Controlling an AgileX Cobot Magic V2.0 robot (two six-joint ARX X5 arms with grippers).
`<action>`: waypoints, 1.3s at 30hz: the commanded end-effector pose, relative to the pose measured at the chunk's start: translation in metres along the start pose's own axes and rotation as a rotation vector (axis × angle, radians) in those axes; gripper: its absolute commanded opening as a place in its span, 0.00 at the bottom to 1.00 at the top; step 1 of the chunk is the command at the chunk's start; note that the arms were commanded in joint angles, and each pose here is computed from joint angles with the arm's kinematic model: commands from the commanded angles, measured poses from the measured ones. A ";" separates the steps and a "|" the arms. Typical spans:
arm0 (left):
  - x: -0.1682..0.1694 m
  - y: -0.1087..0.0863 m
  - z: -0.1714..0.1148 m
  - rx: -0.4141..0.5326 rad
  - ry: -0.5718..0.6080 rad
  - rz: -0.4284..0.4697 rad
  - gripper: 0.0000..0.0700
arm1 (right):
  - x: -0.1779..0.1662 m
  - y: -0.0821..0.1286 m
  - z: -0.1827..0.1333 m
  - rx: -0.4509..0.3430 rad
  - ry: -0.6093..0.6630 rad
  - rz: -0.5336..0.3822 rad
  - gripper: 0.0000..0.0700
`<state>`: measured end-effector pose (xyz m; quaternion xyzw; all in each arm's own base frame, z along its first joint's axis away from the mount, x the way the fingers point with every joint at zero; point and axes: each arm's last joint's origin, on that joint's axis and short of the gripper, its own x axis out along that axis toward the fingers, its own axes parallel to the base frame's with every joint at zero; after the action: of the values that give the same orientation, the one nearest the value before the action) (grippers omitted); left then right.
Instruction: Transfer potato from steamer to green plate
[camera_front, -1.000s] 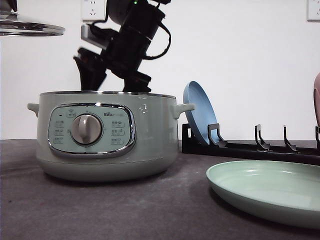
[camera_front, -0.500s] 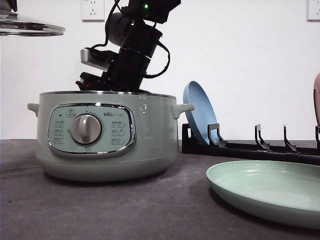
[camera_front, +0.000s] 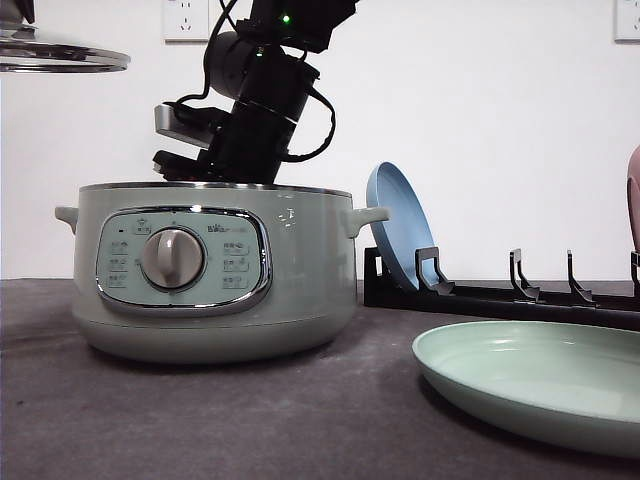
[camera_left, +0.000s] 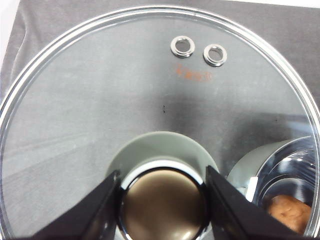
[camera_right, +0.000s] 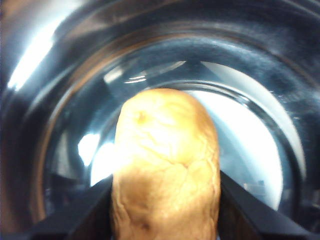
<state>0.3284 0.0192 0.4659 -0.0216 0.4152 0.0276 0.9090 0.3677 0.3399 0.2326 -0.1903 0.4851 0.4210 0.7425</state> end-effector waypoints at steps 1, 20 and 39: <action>-0.018 0.001 -0.001 -0.011 -0.029 -0.004 0.00 | -0.010 0.007 0.008 -0.005 -0.032 0.005 0.27; -0.018 0.001 -0.001 -0.019 -0.029 -0.004 0.00 | -0.197 0.047 -0.016 -0.004 -0.131 -0.020 0.27; -0.018 0.001 -0.001 -0.018 -0.029 -0.004 0.00 | -0.332 0.086 -0.143 0.016 -0.244 -0.163 0.27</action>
<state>0.3284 0.0192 0.4660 -0.0263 0.4149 0.0298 0.9090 0.1665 0.1496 0.4769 -0.1681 0.3408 0.3861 0.8405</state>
